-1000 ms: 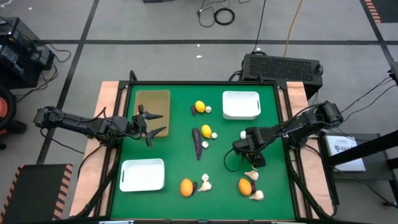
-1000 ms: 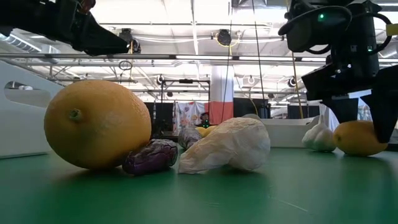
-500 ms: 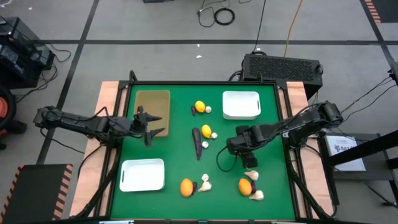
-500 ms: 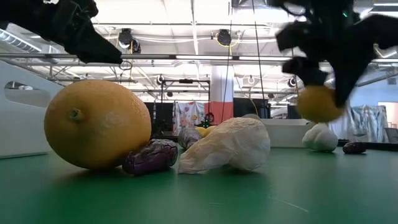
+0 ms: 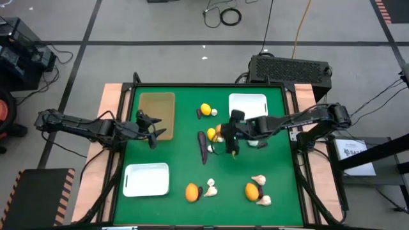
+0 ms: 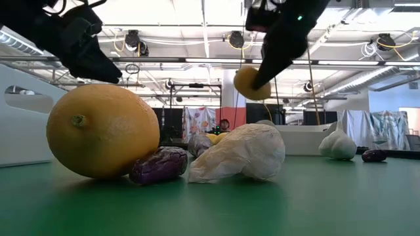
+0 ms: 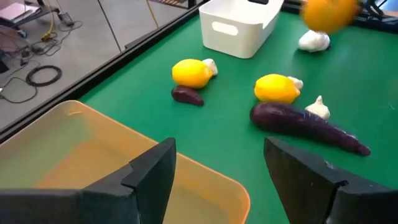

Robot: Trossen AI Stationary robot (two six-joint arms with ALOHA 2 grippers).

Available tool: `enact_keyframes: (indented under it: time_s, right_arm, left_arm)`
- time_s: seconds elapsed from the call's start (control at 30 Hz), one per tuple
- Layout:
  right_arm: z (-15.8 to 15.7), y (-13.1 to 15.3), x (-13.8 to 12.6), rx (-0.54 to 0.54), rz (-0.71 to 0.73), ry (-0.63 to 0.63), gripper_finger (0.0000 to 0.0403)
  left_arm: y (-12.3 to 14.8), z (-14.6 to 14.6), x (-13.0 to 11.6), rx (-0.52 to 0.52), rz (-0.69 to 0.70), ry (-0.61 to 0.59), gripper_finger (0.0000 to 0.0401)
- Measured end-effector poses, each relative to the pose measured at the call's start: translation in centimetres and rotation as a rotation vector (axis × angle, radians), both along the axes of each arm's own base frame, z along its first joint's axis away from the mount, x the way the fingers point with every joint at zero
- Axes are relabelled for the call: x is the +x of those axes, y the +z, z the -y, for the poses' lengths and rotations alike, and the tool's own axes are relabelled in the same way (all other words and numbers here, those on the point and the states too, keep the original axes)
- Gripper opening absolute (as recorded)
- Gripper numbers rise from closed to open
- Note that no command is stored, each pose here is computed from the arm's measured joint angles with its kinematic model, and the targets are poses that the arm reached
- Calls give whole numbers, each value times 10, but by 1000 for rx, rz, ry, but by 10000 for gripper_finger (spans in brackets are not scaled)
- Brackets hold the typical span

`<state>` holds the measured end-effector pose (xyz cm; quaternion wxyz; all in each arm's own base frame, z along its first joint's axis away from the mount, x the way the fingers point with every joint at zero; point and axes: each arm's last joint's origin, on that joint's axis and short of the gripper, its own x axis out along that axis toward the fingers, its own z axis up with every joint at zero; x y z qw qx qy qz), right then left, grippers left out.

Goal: Sort produce into baskets
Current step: Put the lemon into the top white bin

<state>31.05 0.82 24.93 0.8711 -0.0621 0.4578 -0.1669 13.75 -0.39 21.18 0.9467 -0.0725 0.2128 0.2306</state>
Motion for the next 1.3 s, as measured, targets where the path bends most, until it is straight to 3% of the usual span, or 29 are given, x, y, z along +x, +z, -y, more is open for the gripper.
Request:
enact_keyframes:
  time_s: [0.4,0.6,1.1,1.3]
  right_arm:
    - [77,-2,-13,28,-16,-343,230]
    - [101,-8,-31,78,-108,-521,231]
    - [130,-9,-44,140,-117,-608,231]
    - [134,-9,-46,170,-103,-640,261]
  left_arm:
    - [0,0,0,1,-1,0,251]
    - [0,0,0,1,-1,-1,251]
    - [0,0,0,1,-1,-2,251]
    - [0,0,0,1,0,-2,251]
